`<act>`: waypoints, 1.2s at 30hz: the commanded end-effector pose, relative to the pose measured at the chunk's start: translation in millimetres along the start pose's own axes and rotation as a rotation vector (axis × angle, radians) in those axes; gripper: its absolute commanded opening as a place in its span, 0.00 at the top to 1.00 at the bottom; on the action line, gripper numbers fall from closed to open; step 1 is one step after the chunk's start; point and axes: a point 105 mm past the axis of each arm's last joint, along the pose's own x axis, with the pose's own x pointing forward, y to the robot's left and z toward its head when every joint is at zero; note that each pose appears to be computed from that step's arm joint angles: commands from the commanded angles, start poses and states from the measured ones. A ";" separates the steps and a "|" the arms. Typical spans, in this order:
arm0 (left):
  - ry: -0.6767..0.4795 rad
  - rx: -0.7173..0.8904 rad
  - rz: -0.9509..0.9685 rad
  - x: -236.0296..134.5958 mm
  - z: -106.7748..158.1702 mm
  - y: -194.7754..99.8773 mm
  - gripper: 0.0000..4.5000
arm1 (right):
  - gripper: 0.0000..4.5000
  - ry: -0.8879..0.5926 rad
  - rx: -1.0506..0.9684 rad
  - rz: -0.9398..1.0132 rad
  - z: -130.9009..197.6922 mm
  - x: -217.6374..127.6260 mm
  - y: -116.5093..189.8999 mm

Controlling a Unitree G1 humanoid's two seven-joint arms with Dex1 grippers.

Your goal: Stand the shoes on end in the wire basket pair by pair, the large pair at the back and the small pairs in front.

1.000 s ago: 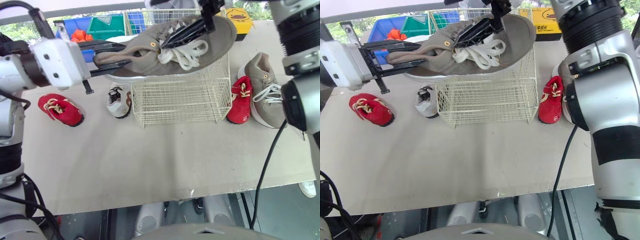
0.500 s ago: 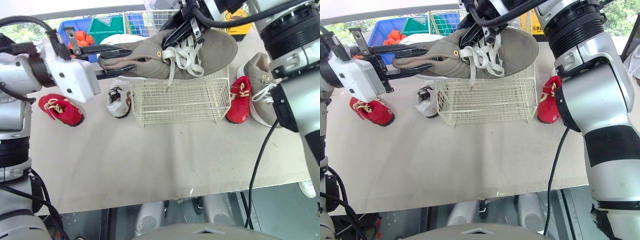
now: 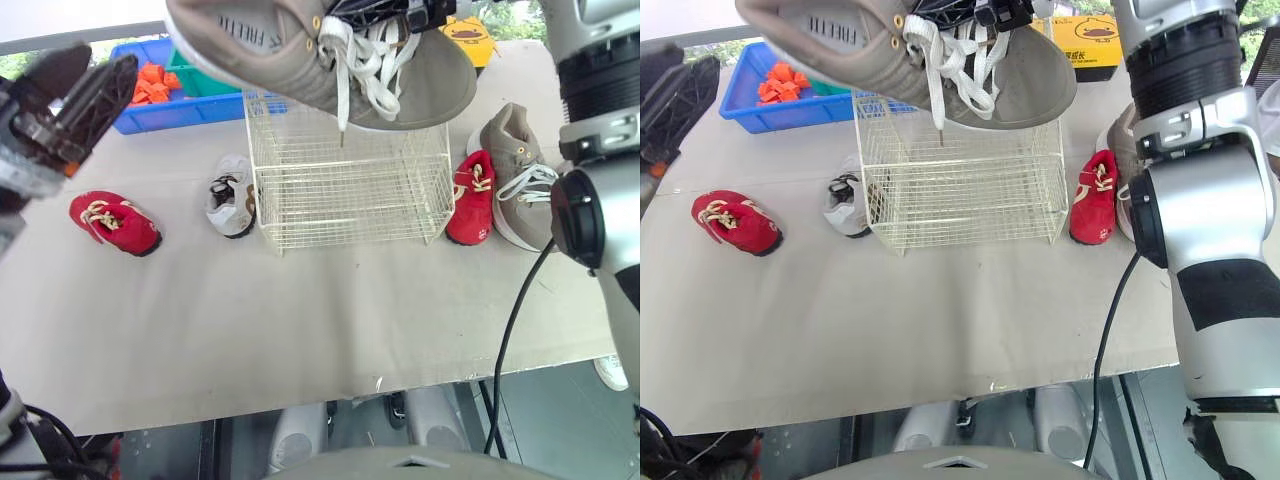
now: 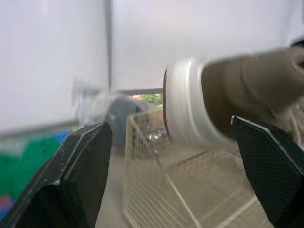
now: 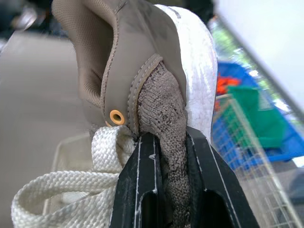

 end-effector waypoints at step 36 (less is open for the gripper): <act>0.002 -0.317 -0.234 87.2 -44.8 -78.7 0.25 | 1.00 -0.357 0.373 -0.053 21.9 -8.4 20.8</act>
